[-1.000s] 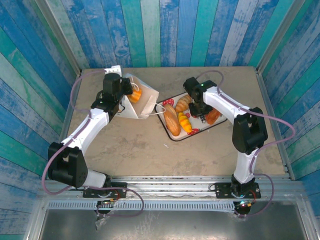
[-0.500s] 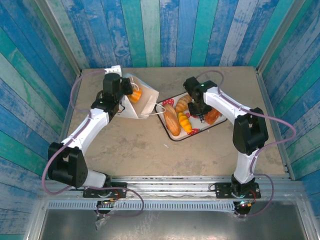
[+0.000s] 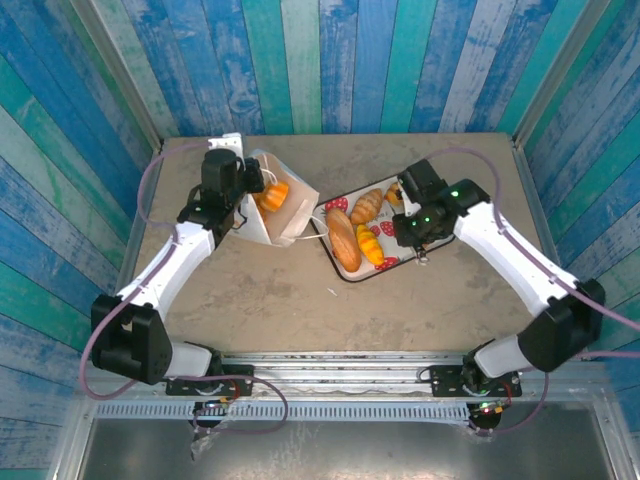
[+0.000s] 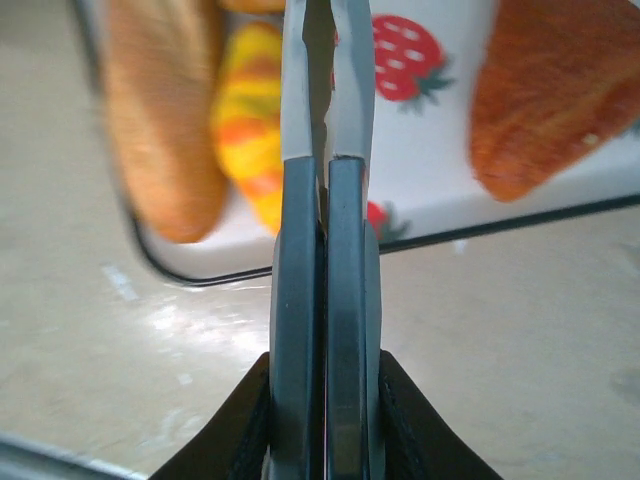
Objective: Take the fake bread out of the paper bag
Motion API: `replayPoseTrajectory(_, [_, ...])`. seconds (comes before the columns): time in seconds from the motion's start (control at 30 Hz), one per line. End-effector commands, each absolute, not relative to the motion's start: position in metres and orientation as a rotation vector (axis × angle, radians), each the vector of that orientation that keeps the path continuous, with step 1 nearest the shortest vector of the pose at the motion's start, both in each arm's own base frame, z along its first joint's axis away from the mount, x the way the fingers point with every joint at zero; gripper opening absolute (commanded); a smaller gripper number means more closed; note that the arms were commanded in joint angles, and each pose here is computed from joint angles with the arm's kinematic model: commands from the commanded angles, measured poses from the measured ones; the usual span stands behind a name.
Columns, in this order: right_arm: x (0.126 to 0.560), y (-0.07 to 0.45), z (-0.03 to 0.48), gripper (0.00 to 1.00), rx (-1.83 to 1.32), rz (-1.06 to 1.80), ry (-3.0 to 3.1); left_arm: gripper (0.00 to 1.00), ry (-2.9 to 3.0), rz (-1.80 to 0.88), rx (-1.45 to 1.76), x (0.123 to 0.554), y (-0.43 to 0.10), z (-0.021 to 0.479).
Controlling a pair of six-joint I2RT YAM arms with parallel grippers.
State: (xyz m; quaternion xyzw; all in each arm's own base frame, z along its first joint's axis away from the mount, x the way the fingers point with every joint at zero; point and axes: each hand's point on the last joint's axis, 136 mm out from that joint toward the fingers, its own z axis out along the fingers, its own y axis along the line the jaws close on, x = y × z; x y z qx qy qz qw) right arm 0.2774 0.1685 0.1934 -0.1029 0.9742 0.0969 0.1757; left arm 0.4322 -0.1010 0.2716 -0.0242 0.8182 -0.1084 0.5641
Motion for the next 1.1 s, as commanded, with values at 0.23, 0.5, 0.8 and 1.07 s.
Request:
replayPoseTrajectory(0.23, [0.239,0.282,0.271,0.28,-0.547,0.935,2.504,0.05,1.866,-0.293,0.019,0.42,-0.106,0.29])
replayPoseTrajectory(0.5, [0.252,0.343,0.245,0.28,-0.608,1.021,2.588,0.05,1.869,-0.323,0.024,0.419,-0.111,0.287])
replayPoseTrajectory(0.8, [0.288,0.367,0.216,0.27,-0.566,1.091,2.696,0.05,1.881,-0.336,0.036,0.421,-0.114,0.286])
replayPoseTrajectory(1.07, [0.31,0.363,0.199,0.29,-0.47,1.006,2.741,0.05,1.851,-0.341,0.031,0.418,-0.113,0.291])
